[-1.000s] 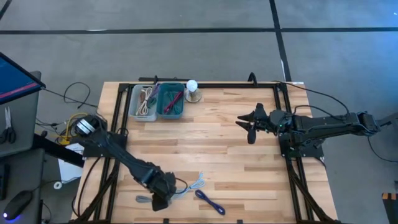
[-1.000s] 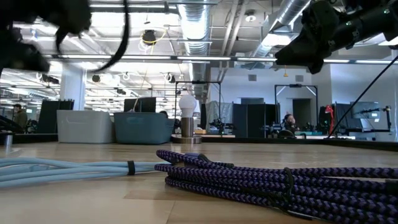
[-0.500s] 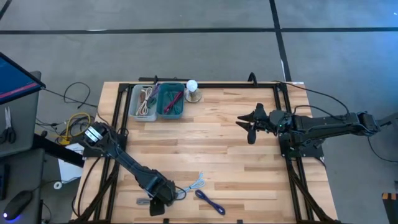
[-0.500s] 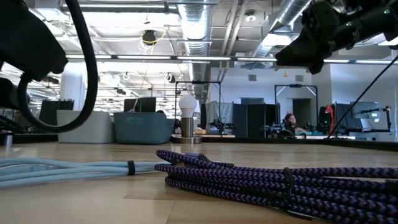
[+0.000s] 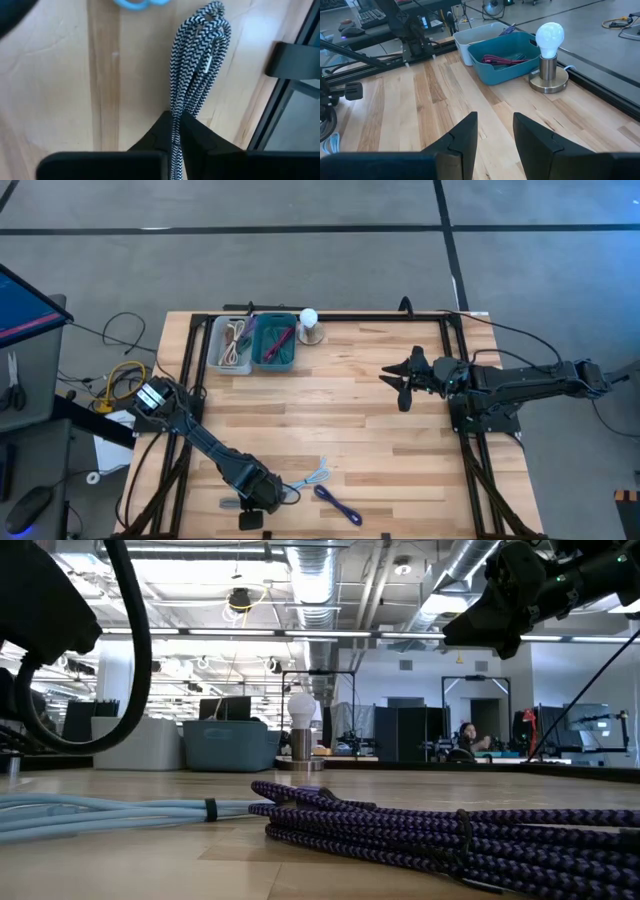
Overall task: Pick & Place USB Port
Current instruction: Put the white patterned charger cable into the blue bin
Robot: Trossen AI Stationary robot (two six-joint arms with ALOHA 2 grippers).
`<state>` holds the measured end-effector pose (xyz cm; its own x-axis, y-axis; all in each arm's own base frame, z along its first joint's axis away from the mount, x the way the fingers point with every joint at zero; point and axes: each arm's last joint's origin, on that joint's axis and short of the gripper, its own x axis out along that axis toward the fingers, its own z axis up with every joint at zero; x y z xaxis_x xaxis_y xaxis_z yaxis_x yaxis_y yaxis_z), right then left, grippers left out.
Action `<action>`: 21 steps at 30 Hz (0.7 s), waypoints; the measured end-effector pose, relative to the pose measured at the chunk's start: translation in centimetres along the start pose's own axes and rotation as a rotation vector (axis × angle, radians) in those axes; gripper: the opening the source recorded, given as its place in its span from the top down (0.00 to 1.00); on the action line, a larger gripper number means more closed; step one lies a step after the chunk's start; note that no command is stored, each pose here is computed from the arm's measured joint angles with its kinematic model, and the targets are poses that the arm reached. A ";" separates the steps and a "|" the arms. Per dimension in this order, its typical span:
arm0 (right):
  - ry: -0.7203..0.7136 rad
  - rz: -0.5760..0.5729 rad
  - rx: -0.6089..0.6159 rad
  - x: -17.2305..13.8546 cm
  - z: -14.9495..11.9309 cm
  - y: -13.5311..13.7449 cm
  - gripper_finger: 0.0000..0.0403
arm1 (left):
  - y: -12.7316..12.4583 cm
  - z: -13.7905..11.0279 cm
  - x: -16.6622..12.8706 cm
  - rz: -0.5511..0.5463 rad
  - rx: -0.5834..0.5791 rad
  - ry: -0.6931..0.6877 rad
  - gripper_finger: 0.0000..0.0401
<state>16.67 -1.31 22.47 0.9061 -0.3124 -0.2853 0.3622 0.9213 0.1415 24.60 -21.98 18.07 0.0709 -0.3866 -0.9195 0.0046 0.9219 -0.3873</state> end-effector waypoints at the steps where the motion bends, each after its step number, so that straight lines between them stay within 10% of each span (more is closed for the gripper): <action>1: 0.000 0.000 0.000 0.0 0.0 0.0 0.71 | 0.0 0.0 0.0 0.003 -0.001 0.000 0.96; 13: 0.000 0.000 0.000 0.0 0.0 0.0 0.71 | 1.8 0.2 -1.6 0.125 -0.026 -0.029 0.97; 21: 0.011 -0.003 -0.003 0.0 -0.1 0.0 0.71 | 5.3 -0.8 -9.8 0.383 -0.040 -0.281 0.97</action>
<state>16.63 -1.31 22.36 0.9026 -0.3122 -0.2963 0.3638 0.9213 0.1375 23.18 -13.37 24.97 0.3268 0.0077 -0.9451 -0.1128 0.9931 -0.0310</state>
